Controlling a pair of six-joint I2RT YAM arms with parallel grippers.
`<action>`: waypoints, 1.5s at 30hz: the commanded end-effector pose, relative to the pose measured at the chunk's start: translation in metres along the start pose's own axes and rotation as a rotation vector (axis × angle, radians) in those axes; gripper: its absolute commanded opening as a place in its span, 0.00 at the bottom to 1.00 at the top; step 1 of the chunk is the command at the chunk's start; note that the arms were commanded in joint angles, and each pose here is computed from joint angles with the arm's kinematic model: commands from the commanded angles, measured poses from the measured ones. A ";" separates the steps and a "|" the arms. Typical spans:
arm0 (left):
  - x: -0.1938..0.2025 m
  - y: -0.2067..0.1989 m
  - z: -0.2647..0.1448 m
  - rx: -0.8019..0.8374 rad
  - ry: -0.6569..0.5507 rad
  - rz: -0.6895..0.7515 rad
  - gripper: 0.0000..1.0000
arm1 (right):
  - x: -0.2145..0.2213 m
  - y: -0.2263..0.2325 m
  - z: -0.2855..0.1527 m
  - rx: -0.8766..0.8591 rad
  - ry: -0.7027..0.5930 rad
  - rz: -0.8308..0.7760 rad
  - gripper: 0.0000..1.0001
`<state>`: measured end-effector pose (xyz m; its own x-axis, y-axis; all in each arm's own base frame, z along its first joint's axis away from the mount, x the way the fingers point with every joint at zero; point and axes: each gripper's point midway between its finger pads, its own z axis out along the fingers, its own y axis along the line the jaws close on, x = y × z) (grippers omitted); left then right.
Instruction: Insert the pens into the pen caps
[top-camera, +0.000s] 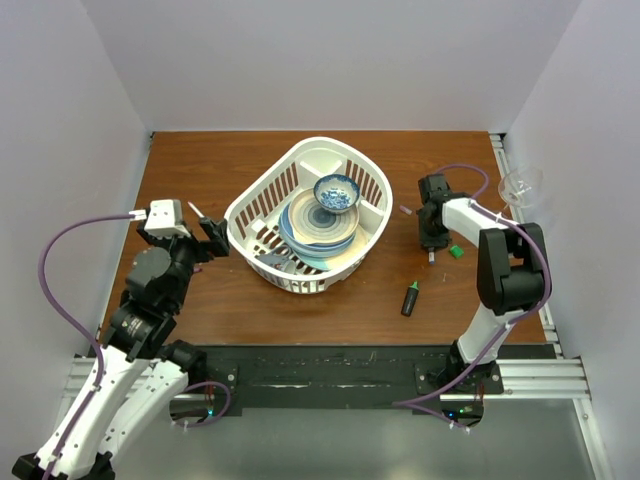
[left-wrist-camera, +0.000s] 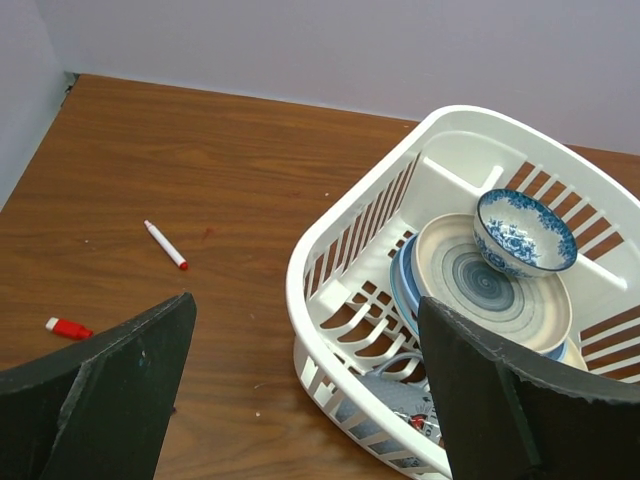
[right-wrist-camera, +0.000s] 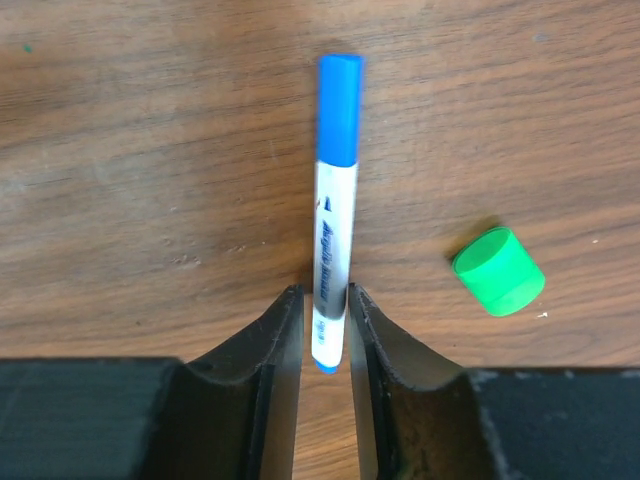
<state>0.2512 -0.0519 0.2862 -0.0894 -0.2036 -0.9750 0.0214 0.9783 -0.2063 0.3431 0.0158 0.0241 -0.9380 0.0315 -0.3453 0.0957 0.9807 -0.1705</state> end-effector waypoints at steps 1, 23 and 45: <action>-0.004 0.006 0.005 -0.046 -0.021 -0.005 0.97 | -0.004 -0.002 0.000 0.018 -0.016 0.035 0.29; -0.006 -0.006 0.004 0.020 -0.019 -0.023 0.97 | 0.049 0.018 -0.075 -0.147 -0.062 0.354 0.57; -0.009 -0.010 0.000 0.046 -0.034 -0.028 0.97 | 0.110 0.041 -0.049 -0.016 0.017 0.346 0.54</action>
<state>0.2499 -0.0582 0.2866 -0.0963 -0.2115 -0.9726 0.0557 0.9745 -0.2174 0.2308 0.0725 0.0301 -0.8745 0.3391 -0.3467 0.3673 0.9300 -0.0168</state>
